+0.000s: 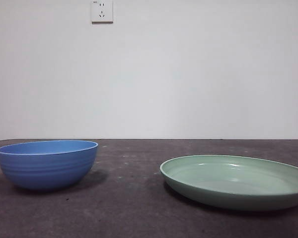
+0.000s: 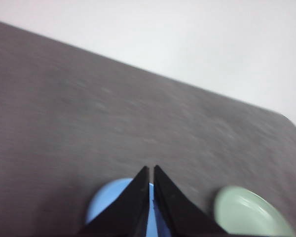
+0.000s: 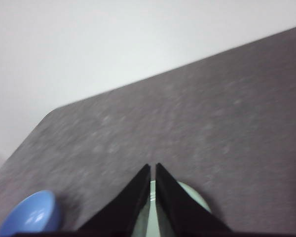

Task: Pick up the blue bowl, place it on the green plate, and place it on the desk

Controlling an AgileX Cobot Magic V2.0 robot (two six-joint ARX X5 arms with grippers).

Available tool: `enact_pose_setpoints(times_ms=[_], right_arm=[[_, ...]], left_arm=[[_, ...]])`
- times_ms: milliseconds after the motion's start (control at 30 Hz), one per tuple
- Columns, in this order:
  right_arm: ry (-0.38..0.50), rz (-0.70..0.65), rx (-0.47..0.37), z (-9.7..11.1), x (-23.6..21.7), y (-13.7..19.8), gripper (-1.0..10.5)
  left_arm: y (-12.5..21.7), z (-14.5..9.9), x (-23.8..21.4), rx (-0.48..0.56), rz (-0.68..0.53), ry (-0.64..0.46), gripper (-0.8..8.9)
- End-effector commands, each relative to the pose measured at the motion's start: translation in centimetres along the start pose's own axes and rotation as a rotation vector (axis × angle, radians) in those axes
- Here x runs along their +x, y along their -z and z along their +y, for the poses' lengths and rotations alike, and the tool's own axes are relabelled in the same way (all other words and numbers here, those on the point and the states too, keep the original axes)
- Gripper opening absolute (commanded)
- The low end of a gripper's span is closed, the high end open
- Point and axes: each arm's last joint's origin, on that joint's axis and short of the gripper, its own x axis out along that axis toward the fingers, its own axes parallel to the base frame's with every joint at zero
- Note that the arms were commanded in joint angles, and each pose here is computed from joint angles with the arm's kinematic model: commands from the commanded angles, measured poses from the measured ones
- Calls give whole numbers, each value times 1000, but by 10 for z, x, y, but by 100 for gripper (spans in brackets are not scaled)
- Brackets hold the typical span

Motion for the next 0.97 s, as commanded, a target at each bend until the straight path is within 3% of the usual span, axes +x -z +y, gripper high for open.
enact_pose_setpoints(times_ms=[33, 433, 633, 967], right_arm=[[-34, 43, -3, 9, -1, -15, 11], [-53, 396, -85, 26, 12, -55, 11], [-143, 511, -145, 24, 26, -60, 12], [-135, 588, -137, 13, 47, -58, 13]], left_arm=[[-20, -11, 4, 24, 45, 97, 15], [-65, -32, 38, 67, 298, 382, 19], [-65, -32, 49, 79, 347, 389, 19], [-64, -31, 50, 126, 344, 396, 31]])
